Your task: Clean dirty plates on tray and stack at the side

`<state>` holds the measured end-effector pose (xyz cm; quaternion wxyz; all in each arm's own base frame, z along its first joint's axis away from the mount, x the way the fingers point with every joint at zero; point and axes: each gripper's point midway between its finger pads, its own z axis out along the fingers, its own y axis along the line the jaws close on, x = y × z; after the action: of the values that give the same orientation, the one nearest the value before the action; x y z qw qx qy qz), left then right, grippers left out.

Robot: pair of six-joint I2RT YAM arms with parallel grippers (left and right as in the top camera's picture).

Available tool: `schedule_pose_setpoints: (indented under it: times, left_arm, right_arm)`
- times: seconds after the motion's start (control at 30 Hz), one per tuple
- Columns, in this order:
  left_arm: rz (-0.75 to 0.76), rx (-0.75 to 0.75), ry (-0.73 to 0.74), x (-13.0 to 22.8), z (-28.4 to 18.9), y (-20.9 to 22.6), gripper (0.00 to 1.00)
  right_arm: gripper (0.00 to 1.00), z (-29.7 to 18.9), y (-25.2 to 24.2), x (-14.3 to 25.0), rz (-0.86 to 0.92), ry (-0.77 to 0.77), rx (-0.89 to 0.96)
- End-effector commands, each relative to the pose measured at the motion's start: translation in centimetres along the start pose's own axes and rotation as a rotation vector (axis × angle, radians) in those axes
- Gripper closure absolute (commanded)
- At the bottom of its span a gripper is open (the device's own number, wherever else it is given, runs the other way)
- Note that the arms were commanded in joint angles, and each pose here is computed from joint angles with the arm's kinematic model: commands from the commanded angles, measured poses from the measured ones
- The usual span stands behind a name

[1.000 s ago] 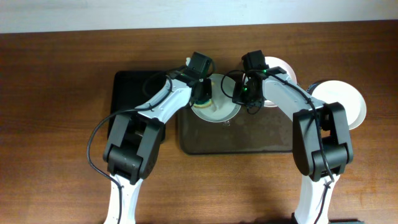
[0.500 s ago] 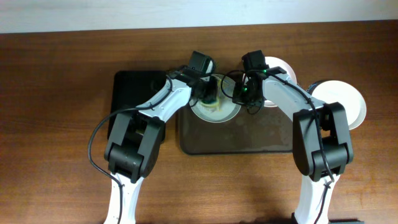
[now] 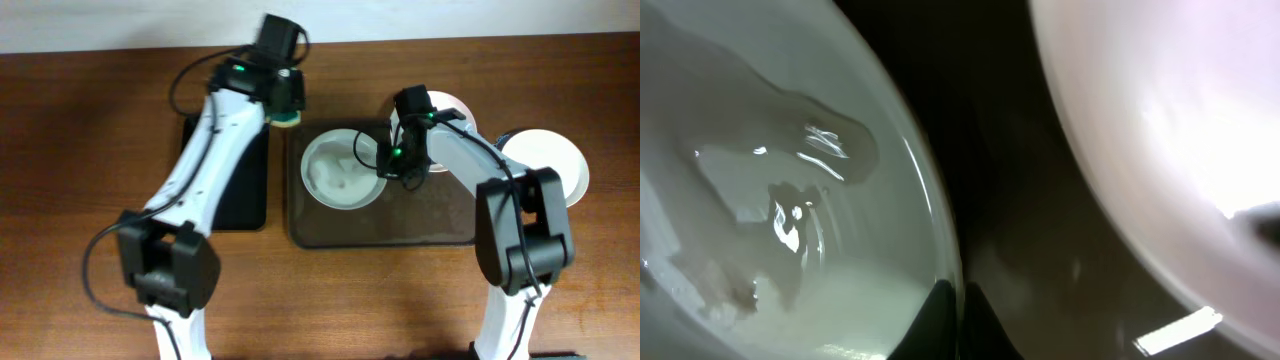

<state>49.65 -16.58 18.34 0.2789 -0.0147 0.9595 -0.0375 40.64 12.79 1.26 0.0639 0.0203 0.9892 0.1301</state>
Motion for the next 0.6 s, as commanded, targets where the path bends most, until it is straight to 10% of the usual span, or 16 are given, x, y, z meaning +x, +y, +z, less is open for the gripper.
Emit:
schedule_pose_setpoints:
  times: [0.0, 0.23, 0.57]
  left_arm:
    - [0.002, 0.145, 0.101, 0.7, -1.4, 2.0, 1.00]
    - [-0.050, 0.110, 0.147, 1.2, -1.2, 5.0, 1.00]
    - [-0.049, 0.103, 0.145, 1.2, -1.2, 5.2, 1.00]
  right_arm:
    - [0.96, -6.4, 0.1, -1.1, -0.096, -0.169, 0.166]
    - [0.96, -15.4, 2.3, 0.8, -0.216, -0.579, 0.931]
    - [0.96, -23.6, 6.9, 2.6, -0.270, -0.903, 1.036]
